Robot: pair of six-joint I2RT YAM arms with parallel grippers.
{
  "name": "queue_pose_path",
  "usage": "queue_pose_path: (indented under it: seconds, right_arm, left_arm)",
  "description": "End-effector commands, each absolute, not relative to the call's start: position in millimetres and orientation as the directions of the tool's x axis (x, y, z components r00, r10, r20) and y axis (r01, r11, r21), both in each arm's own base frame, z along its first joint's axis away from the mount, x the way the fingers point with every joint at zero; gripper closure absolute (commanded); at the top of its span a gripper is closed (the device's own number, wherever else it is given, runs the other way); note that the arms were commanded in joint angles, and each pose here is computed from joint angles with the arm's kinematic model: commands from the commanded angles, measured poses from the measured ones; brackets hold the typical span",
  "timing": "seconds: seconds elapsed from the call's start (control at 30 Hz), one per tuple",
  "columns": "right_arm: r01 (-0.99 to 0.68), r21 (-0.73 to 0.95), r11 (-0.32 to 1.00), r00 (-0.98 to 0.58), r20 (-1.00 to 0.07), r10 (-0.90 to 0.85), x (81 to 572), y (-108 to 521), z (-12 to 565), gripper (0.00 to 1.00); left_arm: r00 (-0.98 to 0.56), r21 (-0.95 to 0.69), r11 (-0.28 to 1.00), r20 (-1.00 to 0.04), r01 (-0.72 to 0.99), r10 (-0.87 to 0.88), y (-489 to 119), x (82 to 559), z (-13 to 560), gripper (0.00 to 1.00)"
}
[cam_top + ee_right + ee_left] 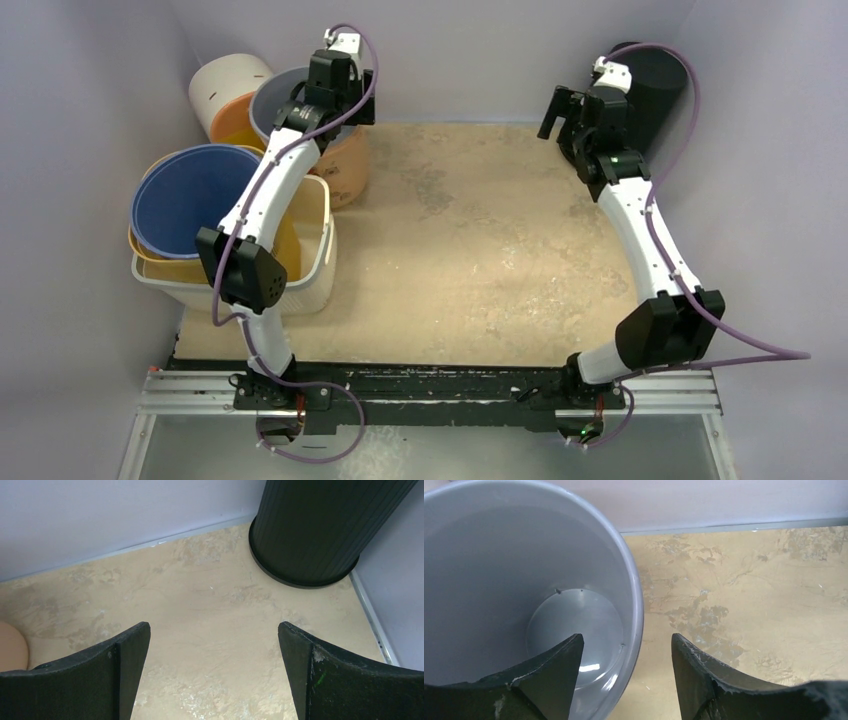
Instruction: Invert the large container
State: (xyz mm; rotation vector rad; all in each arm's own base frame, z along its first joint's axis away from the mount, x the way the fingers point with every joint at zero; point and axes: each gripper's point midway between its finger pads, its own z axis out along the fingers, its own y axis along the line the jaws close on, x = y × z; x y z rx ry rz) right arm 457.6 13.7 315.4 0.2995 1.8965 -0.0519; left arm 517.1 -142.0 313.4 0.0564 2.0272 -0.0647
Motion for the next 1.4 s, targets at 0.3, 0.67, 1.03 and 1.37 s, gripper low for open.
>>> queue_pose_path:
  seconds: [0.3, 0.67, 1.03, 1.37]
  right_arm:
    - [0.206, 0.134, 0.969, -0.262, -0.947, 0.187, 447, 15, 336, 0.0]
    - [0.226, 0.128, 0.966, -0.257, -0.948, 0.186, 443, 11, 339, 0.0]
    - [0.229, 0.124, 0.966, -0.269, -0.945, 0.185, 442, 11, 331, 0.0]
    - [0.166, 0.132, 0.977, -0.273, -0.946, 0.175, 446, 22, 331, 0.0]
  left_arm:
    - [-0.446, 0.023, 1.0, -0.895, 0.015, 0.027, -137, 535, 302, 0.54]
    - [-0.475, 0.027, 0.999, -0.88, -0.028, 0.01, -134, 539, 286, 1.0]
    - [-0.351, -0.085, 0.996, -0.933, 0.008, -0.077, -151, 526, 359, 1.0]
    - [-0.152, -0.308, 0.927, -0.948, 0.214, -0.28, -209, 503, 452, 1.0]
